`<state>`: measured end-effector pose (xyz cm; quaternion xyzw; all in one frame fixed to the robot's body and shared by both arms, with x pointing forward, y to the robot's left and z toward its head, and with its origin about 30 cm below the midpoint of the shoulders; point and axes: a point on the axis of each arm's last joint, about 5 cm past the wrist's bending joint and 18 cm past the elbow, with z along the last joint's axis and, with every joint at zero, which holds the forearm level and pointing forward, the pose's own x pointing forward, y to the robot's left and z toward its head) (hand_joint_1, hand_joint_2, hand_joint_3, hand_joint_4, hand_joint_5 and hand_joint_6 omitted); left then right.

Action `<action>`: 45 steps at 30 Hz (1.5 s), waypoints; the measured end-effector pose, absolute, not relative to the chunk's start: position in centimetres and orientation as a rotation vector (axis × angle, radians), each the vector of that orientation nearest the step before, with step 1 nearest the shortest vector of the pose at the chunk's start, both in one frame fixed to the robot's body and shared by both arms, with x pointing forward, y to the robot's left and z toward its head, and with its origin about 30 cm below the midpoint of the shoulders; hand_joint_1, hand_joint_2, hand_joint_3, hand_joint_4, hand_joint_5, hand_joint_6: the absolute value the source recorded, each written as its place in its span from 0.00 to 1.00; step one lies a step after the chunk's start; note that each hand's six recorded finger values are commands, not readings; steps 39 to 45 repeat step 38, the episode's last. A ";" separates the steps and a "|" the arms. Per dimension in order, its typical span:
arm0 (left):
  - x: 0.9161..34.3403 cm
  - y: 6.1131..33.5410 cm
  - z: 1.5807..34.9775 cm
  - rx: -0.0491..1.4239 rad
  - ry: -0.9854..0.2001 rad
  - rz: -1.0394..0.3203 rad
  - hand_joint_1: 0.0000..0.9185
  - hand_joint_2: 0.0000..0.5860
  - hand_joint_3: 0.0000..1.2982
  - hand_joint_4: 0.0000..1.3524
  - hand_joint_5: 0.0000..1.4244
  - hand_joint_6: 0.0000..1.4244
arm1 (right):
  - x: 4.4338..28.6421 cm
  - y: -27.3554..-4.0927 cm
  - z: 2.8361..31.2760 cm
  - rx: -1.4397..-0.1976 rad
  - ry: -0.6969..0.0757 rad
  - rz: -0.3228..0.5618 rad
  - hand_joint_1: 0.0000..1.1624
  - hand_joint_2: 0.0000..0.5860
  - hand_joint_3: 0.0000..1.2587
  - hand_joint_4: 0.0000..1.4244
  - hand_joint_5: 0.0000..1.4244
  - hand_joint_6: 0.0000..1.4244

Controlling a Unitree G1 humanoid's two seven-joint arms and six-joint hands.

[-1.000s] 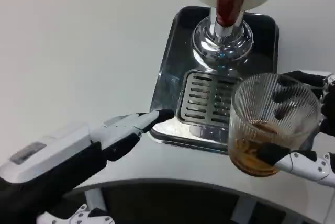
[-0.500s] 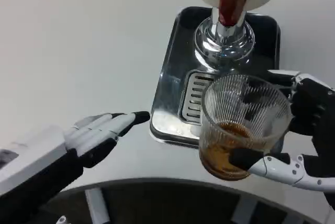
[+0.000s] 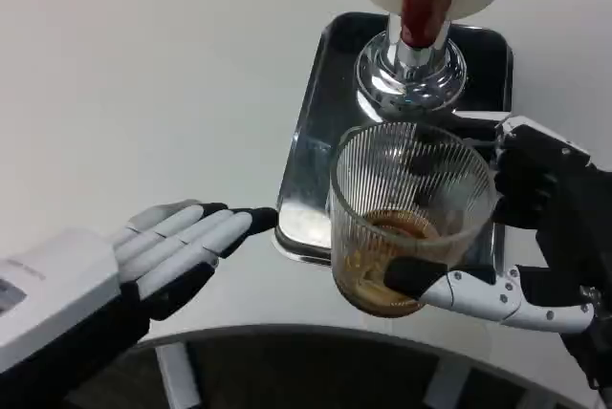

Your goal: Grasp the cup under the faucet to collect the drink, then remove the cup.

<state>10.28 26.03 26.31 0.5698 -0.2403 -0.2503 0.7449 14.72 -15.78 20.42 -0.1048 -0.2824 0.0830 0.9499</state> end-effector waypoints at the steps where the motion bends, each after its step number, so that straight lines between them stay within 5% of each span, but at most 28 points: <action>1: 10.2 26.1 26.4 1.265 -0.525 -0.544 0.00 0.07 0.00 0.00 0.00 0.00 | 14.7 -15.8 20.4 -0.214 -0.572 0.172 0.83 0.22 0.60 0.60 0.77 0.79; 15: 9.1 26.3 27.5 1.437 -0.583 -0.619 0.00 0.07 0.00 0.00 0.00 0.00 | 14.9 -15.6 20.5 -0.221 -0.550 0.228 0.82 0.22 0.60 0.60 0.77 0.79; 45: 8.0 27.0 27.9 1.422 -0.566 -0.610 0.00 0.08 0.00 0.00 0.00 0.00 | 14.9 -14.8 20.5 -0.205 -0.528 0.286 0.82 0.22 0.60 0.60 0.77 0.79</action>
